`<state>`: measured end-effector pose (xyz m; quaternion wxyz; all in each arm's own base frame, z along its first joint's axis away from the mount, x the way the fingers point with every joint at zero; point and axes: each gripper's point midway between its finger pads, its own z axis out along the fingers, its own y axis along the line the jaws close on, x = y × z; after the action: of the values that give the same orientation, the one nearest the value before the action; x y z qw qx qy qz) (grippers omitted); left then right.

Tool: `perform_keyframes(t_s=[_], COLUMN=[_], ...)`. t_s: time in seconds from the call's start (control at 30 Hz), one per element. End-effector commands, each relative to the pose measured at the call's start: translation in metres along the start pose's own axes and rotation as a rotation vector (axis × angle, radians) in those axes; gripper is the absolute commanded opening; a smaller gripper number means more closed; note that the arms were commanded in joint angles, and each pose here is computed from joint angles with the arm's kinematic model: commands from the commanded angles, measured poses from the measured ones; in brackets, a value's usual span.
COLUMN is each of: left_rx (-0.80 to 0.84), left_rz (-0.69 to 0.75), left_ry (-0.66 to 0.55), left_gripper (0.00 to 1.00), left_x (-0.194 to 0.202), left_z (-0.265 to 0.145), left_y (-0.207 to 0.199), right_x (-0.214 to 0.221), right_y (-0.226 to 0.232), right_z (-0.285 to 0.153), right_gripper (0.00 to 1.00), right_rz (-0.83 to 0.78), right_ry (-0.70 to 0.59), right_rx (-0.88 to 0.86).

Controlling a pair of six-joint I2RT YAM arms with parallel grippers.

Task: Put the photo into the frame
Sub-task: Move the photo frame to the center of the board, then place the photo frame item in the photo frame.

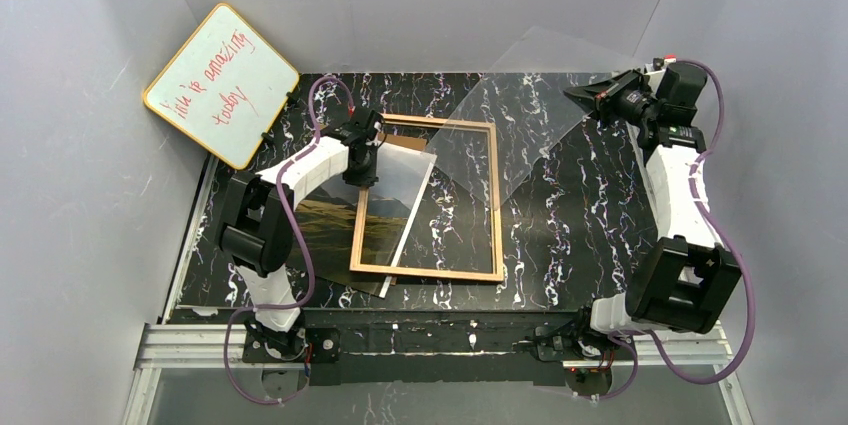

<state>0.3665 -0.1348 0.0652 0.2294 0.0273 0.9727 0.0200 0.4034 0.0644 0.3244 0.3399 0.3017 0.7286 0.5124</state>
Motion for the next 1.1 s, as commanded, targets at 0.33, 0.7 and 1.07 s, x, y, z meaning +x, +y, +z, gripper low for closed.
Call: perform_keyframes(t_s=[0.33,0.7,1.07], left_rx=[0.055,0.125,0.082], left_rz=[0.040,0.090,-0.040], left_ry=[-0.014,-0.076,-0.159], left_gripper=[0.01,0.49,0.91], left_x=[0.005,-0.030,-0.084], left_z=[-0.005,-0.042,-0.088], left_y=[-0.007,0.012,0.122], right_x=[0.025,0.044,0.145], right_y=[-0.005,-0.006,0.036], right_z=[0.016,0.033,0.078], right_gripper=[0.01,0.01,0.01], right_rz=[-0.016,-0.050,-0.072], right_ry=[0.127,0.197,0.492], right_rx=[-0.071,-0.083,-0.155])
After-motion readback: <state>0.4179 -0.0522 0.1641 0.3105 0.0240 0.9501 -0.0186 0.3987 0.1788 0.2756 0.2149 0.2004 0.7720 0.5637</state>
